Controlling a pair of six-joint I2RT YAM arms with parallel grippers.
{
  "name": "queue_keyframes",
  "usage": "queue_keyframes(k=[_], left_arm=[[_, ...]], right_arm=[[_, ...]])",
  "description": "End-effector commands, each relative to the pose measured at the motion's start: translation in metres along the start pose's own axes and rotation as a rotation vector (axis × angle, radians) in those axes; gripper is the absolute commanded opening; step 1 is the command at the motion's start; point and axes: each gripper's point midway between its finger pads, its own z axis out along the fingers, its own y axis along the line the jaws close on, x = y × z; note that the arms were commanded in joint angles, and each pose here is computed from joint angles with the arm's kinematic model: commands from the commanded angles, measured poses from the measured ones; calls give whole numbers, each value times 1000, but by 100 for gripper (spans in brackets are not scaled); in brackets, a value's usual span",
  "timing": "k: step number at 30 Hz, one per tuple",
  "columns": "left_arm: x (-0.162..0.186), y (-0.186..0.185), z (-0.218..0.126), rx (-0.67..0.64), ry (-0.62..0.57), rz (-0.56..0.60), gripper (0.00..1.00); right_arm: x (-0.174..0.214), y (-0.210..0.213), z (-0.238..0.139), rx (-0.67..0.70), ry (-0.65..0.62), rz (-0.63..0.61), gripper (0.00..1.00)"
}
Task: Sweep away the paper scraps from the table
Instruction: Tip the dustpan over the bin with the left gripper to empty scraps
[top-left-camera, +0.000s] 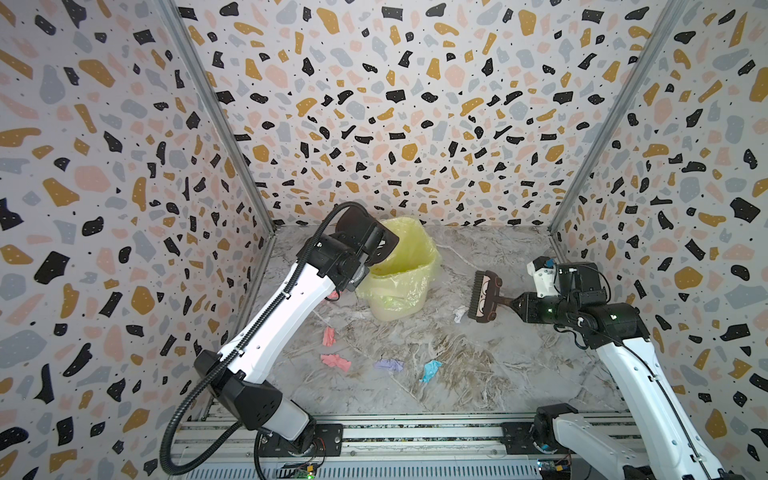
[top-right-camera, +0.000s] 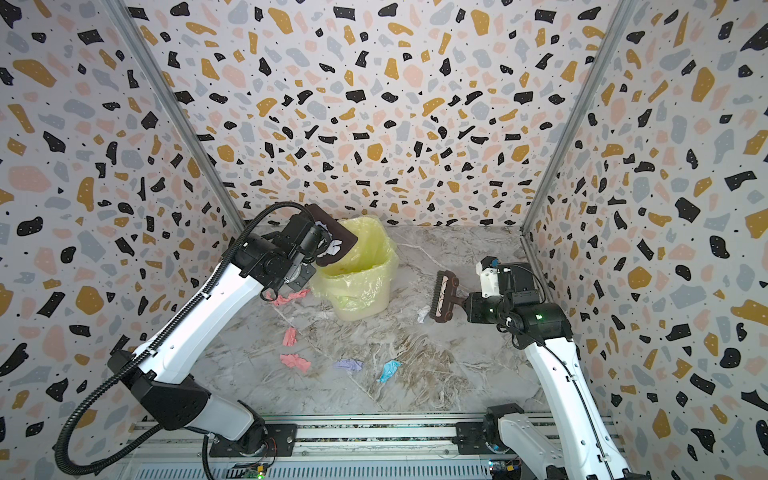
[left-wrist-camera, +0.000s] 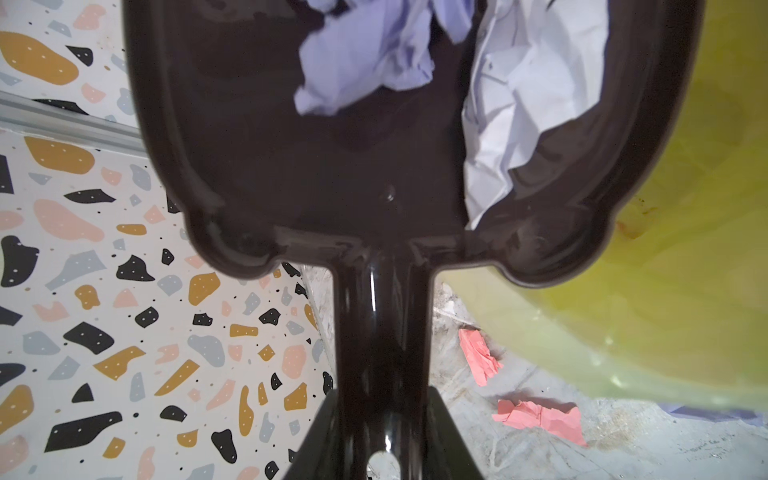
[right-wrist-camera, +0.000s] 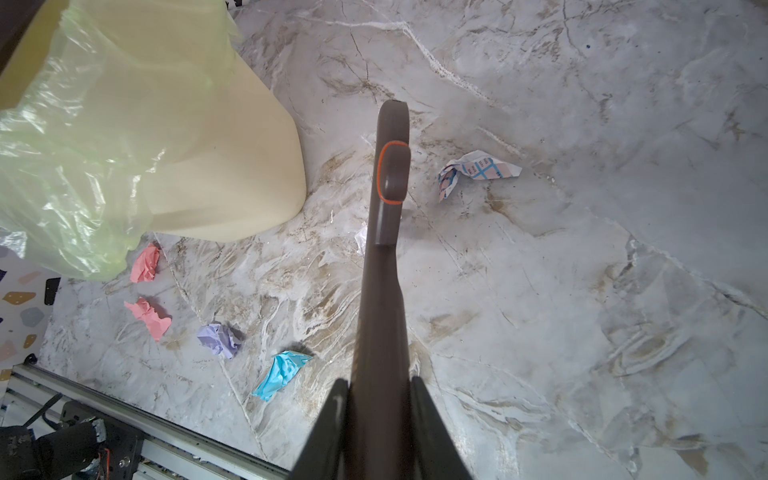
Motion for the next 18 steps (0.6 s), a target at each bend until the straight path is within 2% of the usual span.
queue_keyframes(k=[1,12,18], left_arm=[[-17,16,-9,-51,-58,-3,0],[-18,12,-6,-144,-22,124,0],[-21,10,-12,-255,-12,228,0]], right_arm=[[-13,10,-14,-38,-48,-32,0],[-9,10,-19,-36,-27,-37,0],[-10,12,-19,-46,-18,-39,0]])
